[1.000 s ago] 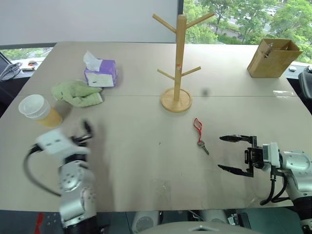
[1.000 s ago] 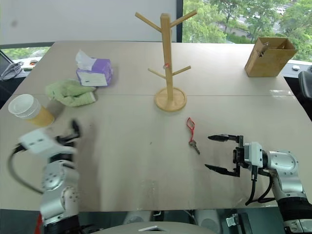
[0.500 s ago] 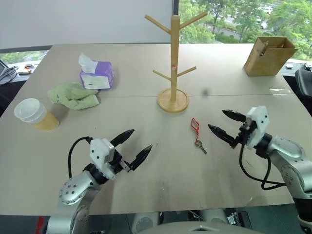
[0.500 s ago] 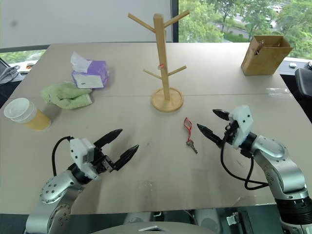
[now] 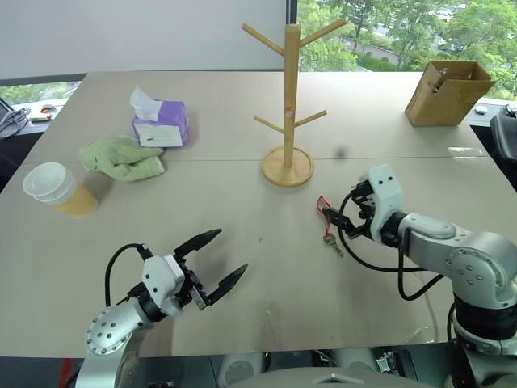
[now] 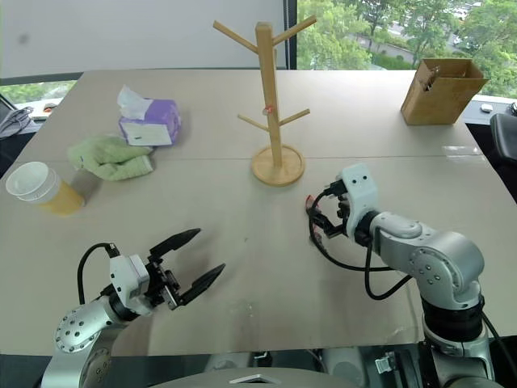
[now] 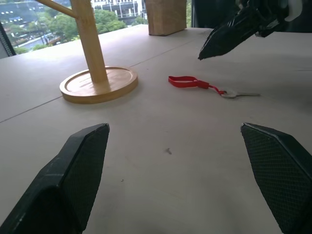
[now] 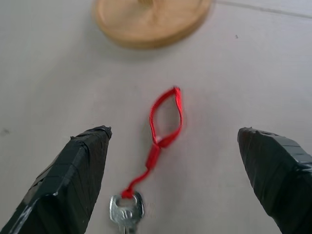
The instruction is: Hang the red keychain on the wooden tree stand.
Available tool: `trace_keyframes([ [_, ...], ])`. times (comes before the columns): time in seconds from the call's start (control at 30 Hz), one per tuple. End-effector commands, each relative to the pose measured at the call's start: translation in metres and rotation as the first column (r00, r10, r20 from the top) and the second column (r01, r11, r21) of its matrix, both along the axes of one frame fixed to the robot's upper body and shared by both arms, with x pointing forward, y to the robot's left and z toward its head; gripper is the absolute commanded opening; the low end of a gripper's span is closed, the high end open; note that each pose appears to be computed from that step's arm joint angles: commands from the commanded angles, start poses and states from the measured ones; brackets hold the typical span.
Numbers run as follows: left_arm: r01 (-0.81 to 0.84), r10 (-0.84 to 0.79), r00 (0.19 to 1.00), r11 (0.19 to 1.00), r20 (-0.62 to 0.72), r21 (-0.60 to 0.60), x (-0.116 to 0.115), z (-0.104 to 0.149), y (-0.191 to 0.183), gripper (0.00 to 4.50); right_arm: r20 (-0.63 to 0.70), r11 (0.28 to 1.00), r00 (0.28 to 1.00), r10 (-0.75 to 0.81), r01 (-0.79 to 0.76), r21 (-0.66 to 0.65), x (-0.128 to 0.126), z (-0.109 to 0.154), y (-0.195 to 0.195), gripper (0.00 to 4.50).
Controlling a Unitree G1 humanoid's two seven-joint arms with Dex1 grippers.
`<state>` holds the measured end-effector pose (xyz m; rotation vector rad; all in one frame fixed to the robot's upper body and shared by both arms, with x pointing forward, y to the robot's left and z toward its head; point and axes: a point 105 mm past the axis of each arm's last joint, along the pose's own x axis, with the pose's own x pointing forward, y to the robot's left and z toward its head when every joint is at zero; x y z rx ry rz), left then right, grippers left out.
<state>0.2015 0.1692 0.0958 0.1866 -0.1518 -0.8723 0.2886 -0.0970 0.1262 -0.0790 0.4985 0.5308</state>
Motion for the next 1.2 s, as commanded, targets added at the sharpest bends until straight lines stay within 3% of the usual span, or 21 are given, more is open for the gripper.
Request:
trace_keyframes([
  [0.03, 0.019, -0.019, 1.0, 1.0, 0.009, -0.01, -0.003, -0.001, -0.003, 4.46, 0.023, 0.997, 1.0, 0.014, -0.013, -0.078, -0.003, 0.004, 0.003, 4.48],
  [0.33, 0.004, -0.004, 1.0, 1.0, 0.003, -0.014, -0.002, -0.011, -0.008, 4.46, 0.021, 0.986, 0.999, 0.045, -0.041, -0.164, 0.001, 0.0, 0.009, 4.48],
  [0.67, -0.008, 0.009, 1.0, 1.0, 0.015, -0.027, -0.001, -0.01, -0.013, 4.46, 0.021, 0.989, 0.995, 0.101, -0.098, -0.113, 0.005, 0.003, 0.029, 4.48],
  [1.2, -0.008, 0.009, 0.999, 1.0, 0.036, -0.021, 0.002, -0.005, -0.015, 4.46, -0.089, 0.988, 0.989, 0.115, -0.123, -0.09, 0.005, -0.021, 0.04, 4.48],
])
